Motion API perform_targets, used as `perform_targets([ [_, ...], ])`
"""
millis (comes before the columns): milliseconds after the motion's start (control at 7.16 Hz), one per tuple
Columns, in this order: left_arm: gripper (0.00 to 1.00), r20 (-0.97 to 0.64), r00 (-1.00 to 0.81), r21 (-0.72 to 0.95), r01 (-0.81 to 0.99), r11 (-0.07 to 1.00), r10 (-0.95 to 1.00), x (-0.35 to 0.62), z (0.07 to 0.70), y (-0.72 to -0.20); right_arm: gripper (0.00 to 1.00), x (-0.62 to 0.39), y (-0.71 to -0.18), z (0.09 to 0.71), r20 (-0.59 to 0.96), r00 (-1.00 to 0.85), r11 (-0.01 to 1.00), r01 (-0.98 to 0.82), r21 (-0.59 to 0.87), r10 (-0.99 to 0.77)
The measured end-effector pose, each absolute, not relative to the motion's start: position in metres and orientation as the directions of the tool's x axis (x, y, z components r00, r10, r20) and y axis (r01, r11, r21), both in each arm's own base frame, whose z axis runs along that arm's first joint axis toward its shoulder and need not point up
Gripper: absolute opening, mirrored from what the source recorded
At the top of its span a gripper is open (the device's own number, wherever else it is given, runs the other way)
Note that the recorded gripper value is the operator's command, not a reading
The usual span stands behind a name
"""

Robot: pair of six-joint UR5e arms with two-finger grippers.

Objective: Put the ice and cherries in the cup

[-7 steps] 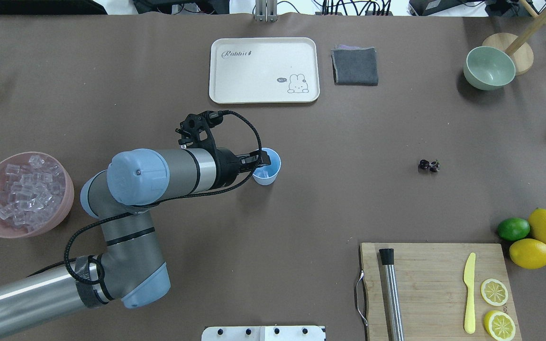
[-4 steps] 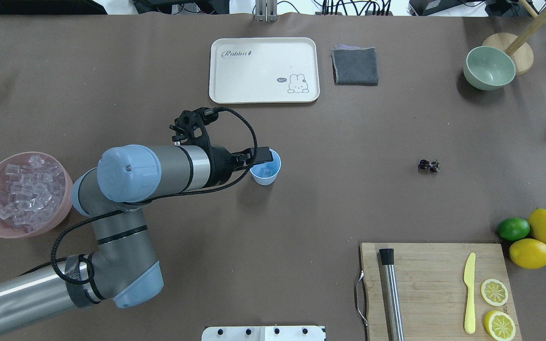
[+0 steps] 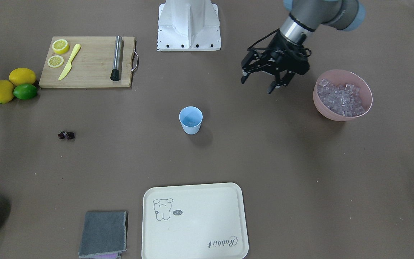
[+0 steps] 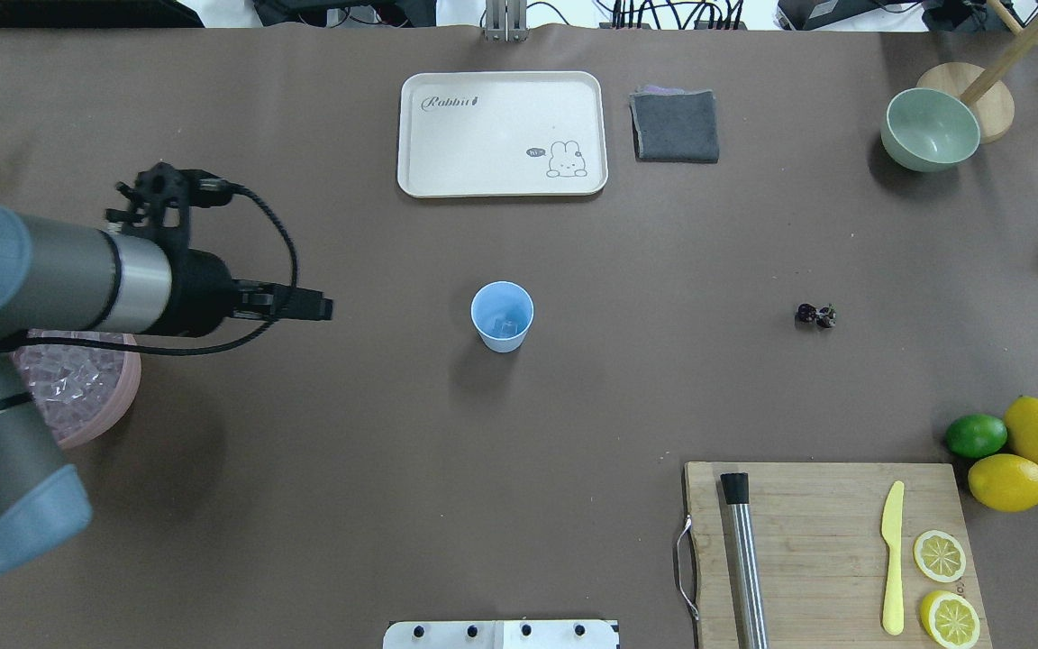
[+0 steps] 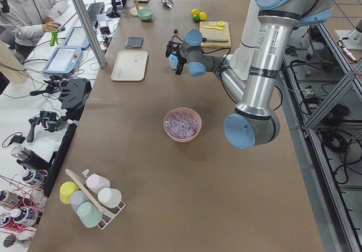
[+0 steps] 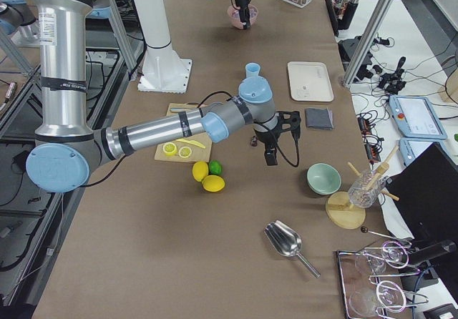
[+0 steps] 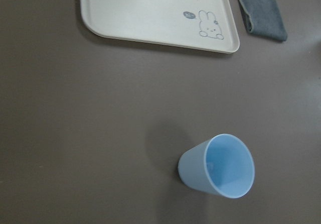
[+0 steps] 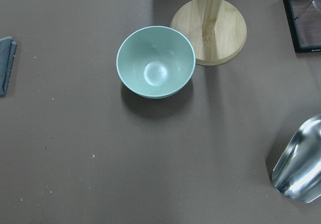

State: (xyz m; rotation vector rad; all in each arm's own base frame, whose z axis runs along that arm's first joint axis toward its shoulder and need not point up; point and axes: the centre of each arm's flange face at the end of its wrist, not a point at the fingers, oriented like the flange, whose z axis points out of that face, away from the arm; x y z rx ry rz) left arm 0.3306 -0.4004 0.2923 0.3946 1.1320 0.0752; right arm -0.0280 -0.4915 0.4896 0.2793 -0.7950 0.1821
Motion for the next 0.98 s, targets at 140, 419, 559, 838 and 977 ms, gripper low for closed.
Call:
perform_targets([
  [140, 0.98, -0.779, 0.493, 0.461, 0.034, 0.887, 0.387, 0.283, 0.335, -0.395, 1.00, -0.028, -0.491, 0.490, 0.724, 0.687, 0.948, -0.265, 0.178, 0.056],
  [419, 0.97, -0.633, 0.531, 0.603, -0.117, 0.789, 0.563, 0.236, 0.403, -0.375, 1.00, -0.028, -0.491, 0.490, 0.724, 0.687, 0.948, -0.265, 0.175, 0.058],
  [559, 0.97, -0.593, 0.524, 0.639, -0.154, 0.753, 0.611, 0.229, 0.433, -0.368, 1.00, -0.028, -0.492, 0.491, 0.724, 0.687, 0.949, -0.265, 0.173, 0.060],
  [838, 0.97, -0.474, 0.501, 0.710, -0.268, 0.651, 0.724, 0.215, 0.483, -0.348, 1.00, -0.029, -0.492, 0.493, 0.724, 0.687, 0.949, -0.265, 0.171, 0.061],
  [977, 0.96, -0.415, 0.499, 0.728, -0.320, 0.607, 0.761, 0.208, 0.500, -0.341, 1.00, -0.029, -0.492, 0.493, 0.724, 0.687, 0.949, -0.264, 0.171, 0.061],
])
